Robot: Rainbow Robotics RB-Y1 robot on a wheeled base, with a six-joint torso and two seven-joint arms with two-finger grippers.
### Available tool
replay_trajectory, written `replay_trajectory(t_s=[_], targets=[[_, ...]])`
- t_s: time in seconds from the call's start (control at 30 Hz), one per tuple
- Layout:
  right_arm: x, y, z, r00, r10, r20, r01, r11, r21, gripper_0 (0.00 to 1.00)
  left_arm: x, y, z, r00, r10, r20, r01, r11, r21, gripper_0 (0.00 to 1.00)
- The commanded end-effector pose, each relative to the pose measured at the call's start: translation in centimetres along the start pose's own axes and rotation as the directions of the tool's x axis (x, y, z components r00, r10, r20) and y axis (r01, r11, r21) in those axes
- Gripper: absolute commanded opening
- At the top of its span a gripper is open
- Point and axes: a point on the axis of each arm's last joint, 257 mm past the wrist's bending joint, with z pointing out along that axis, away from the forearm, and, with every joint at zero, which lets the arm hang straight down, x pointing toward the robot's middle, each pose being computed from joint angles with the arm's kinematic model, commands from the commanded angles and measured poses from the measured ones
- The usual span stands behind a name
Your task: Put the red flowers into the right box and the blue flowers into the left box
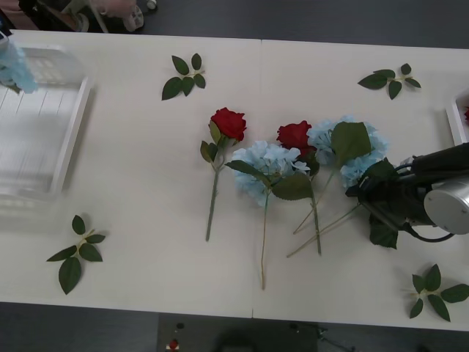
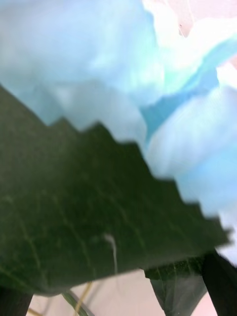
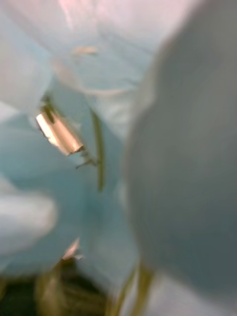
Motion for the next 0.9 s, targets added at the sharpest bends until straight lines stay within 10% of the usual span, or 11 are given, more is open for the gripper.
replay_trajectory(t_s=[0.03,0.17,0.4,0.53,0.67,0.9], targets=[[-1.7,1.5,0.4,0.998,0.050,0.034,-0.049,0.998,-0.026,0.97,0.2,-0.7,1.5,0.999,-0.041,-0.009,0.041,0.999,0.014,0.59],[-2.3,0.7,1.2,0.998,0.036,0.051,-0.036,0.999,0.006,0.96,0.6,-0.7,2.4,0.998,-0.069,-0.003,0.069,0.998,0.016,0.75],[-3.2,-1.1,2.5,0.997,0.023,0.076,-0.027,0.998,0.052,0.64,-4.2,-2.6,-2.5,0.979,-0.131,0.158,0.099,0.975,0.198,0.86],[-4.1,-2.0,3.3,0.996,0.023,0.087,-0.030,0.997,0.074,0.33,-10.4,-7.5,-12.6,0.920,-0.220,0.325,0.041,0.877,0.478,0.86],[-4.6,-2.4,3.6,0.996,0.020,0.090,-0.028,0.996,0.087,0.08,-13.3,-14.7,-18.1,0.907,-0.330,0.260,0.072,0.732,0.678,0.86],[-5.8,-2.4,3.4,0.994,0.003,0.112,-0.013,0.996,0.093,0.00,-16.8,-28.8,-19.5,0.877,-0.449,0.173,0.156,0.604,0.781,0.95]])
